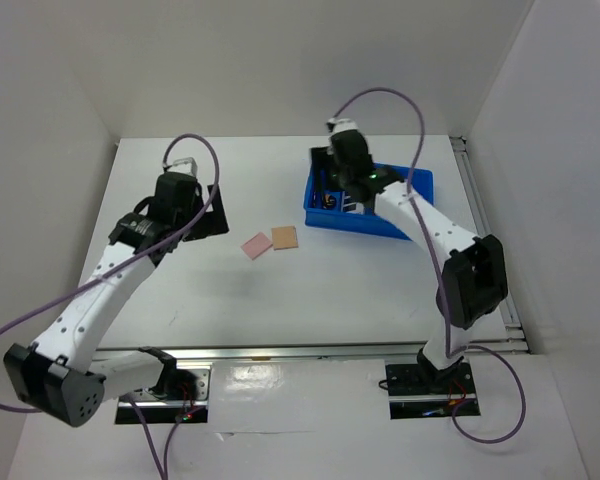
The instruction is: Organize the makeup
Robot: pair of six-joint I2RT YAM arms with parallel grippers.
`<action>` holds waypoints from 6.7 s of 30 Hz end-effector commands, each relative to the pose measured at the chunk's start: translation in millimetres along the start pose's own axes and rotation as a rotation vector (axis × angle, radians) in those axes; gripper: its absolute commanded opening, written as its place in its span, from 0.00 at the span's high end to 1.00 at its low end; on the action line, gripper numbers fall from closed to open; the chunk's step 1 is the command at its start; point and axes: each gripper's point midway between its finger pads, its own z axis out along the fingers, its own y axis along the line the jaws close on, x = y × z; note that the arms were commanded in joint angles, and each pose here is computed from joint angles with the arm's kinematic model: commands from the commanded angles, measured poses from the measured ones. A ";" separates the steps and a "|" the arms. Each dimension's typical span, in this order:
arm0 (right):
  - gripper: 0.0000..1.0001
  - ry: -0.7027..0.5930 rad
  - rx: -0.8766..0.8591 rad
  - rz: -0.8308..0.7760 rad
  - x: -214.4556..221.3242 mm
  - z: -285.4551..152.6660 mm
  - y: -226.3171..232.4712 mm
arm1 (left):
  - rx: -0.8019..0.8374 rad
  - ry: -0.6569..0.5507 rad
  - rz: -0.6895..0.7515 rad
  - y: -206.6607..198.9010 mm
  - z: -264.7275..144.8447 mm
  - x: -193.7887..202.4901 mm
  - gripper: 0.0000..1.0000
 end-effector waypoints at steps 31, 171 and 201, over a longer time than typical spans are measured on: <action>0.00 0.238 -0.417 -0.522 163.2 78.3 232.8 | -0.027 -0.295 -0.154 21.4 -78.2 -52.8 0.00; 0.31 0.445 -0.039 -0.056 199.6 83.4 139.1 | -0.003 -0.360 -0.140 17.0 -89.0 -72.1 0.00; 0.49 0.021 0.475 0.302 10.5 0.5 -189.4 | 0.021 -0.371 -0.134 10.9 -87.3 -77.0 0.00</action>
